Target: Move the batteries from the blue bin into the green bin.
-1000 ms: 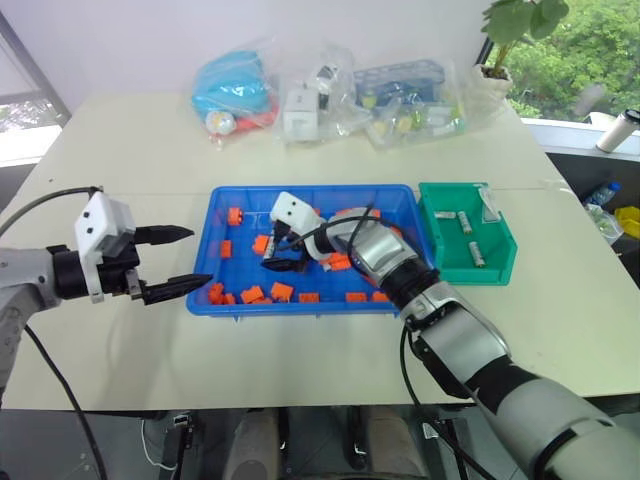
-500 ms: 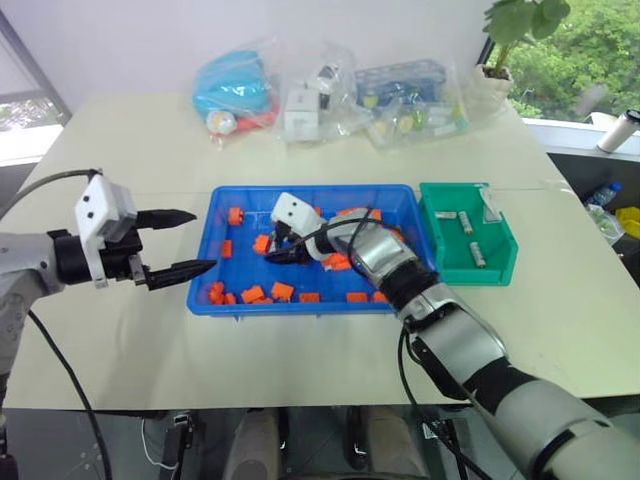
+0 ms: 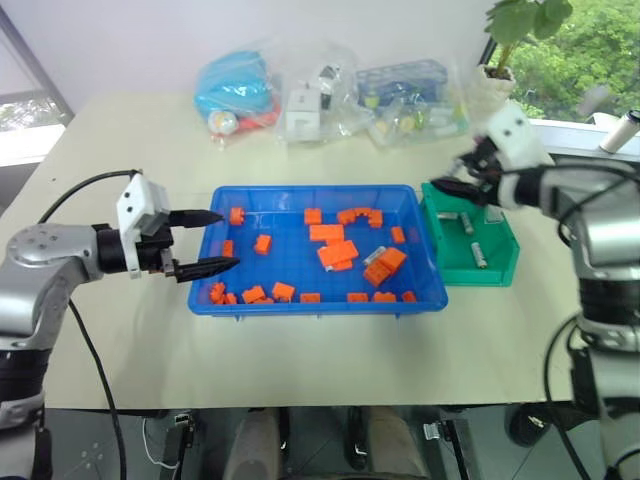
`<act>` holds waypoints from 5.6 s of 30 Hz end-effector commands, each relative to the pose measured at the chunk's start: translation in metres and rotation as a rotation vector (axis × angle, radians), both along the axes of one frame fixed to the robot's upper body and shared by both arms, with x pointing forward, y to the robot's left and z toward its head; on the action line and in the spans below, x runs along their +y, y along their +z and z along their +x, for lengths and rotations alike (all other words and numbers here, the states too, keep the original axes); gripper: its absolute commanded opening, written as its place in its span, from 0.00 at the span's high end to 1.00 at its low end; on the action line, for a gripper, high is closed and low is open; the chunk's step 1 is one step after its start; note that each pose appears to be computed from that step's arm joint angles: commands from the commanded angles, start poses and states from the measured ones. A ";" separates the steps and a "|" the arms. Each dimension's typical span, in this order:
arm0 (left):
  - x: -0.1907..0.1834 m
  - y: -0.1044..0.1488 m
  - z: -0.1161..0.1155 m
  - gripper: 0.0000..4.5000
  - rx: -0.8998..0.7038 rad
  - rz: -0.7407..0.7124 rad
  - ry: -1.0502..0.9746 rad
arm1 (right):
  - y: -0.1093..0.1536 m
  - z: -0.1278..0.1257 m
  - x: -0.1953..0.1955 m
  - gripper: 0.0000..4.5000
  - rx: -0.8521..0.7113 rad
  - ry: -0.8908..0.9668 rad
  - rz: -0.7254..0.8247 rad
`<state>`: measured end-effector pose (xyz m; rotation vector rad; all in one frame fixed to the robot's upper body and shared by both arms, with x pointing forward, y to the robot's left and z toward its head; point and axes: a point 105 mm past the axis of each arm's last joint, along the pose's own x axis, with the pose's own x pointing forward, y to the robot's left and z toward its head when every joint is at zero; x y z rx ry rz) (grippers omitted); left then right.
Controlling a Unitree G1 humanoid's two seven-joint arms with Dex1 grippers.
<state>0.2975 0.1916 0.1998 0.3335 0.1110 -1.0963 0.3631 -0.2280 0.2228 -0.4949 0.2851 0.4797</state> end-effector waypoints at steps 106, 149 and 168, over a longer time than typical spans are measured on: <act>-0.006 0.014 -0.015 0.00 -0.072 0.048 -0.028 | -0.108 0.016 0.190 0.01 0.224 0.917 -0.324; -0.050 0.013 0.007 0.00 -0.078 -0.008 -0.223 | 0.004 -0.026 -0.019 0.09 -0.036 -0.028 -0.158; -0.057 0.012 0.000 0.00 -0.089 -0.009 -0.240 | -0.047 -0.020 0.108 0.00 0.211 0.117 0.059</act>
